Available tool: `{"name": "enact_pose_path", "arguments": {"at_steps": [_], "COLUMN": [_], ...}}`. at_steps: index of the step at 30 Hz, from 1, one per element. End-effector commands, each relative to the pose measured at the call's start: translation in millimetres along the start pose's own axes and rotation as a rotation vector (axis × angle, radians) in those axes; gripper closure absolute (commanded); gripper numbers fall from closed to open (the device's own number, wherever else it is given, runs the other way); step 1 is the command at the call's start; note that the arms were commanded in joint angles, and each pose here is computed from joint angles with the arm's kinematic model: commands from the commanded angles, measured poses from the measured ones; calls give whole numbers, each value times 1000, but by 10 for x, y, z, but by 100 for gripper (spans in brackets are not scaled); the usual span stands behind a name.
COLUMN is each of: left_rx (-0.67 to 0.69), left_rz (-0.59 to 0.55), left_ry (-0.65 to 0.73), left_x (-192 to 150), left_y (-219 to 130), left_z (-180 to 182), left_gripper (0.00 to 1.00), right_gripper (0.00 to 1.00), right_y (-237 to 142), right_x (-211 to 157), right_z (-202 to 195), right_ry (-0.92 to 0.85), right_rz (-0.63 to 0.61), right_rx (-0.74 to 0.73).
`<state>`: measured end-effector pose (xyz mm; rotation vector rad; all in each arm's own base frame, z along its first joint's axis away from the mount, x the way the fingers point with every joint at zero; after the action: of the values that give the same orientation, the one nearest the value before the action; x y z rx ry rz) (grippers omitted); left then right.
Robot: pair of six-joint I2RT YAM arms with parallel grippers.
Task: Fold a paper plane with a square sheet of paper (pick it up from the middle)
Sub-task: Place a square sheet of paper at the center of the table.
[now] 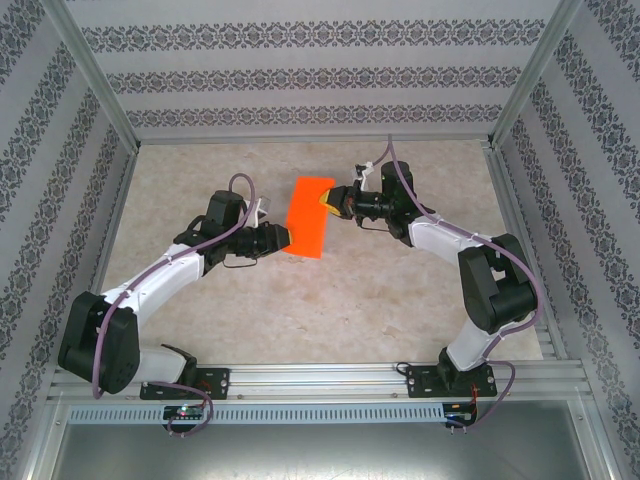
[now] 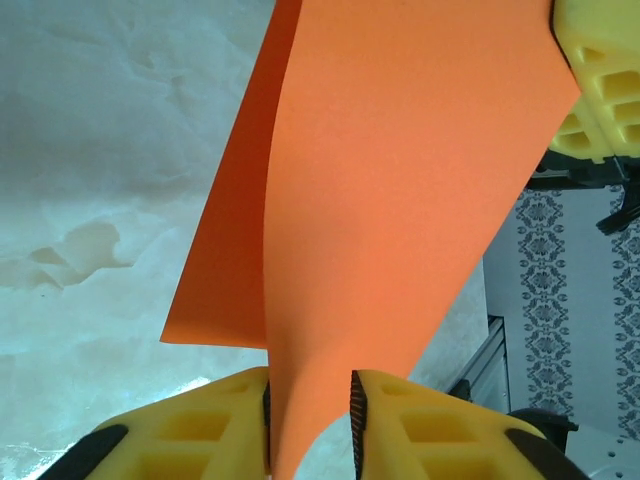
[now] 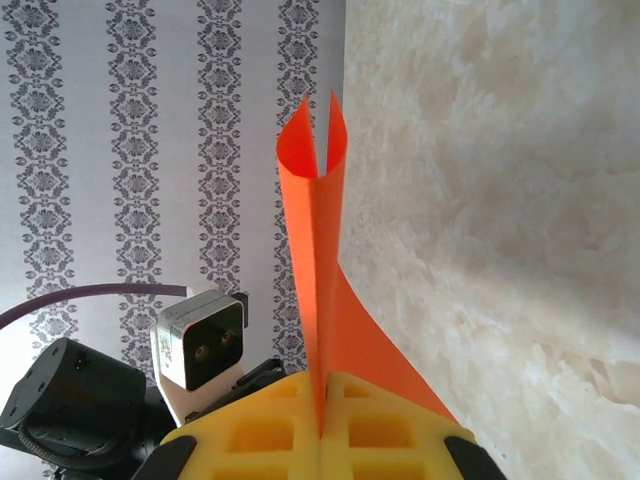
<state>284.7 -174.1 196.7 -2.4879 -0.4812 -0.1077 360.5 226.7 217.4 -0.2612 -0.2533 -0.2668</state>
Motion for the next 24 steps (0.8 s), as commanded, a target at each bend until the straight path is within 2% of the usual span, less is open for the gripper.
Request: {"name": "enact_pose_path", "arguments": {"at_steps": [1, 6, 10, 18, 24], "left_rx": [2, 40, 73, 162, 182], "left_rz": [-18, 11, 54, 110, 137], "left_ry": [19, 7, 1, -33, -47], "left_x": [40, 9, -44, -151, -151], "left_y": [-88, -38, 37, 247, 495], "left_z": [-69, -3, 47, 298, 357], "left_gripper": [77, 92, 97, 98, 99], "right_gripper": [100, 100, 100, 100, 98], "right_y": [-6, 63, 122, 246, 265], "right_x": [8, -31, -91, -174, -220], "right_z": [42, -34, -172, -535, -877], "right_ry": [-34, -31, -22, 18, 59], "right_rz": [0, 17, 29, 80, 102], "right_rx": [25, 24, 5, -36, -85]}}
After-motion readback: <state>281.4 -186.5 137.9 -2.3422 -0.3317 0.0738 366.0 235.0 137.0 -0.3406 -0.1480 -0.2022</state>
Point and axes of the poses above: each hand's point on the last joint's axis, 136 mm out from that joint toward the fingers, its own y axis out along the fingers, its own z axis along the line the jaws close on, x = y × z, the point moved 6 cm from there along -y, back along the fingers, and after that the axes turned 10 degrees about -y, right-handed, at the moved point
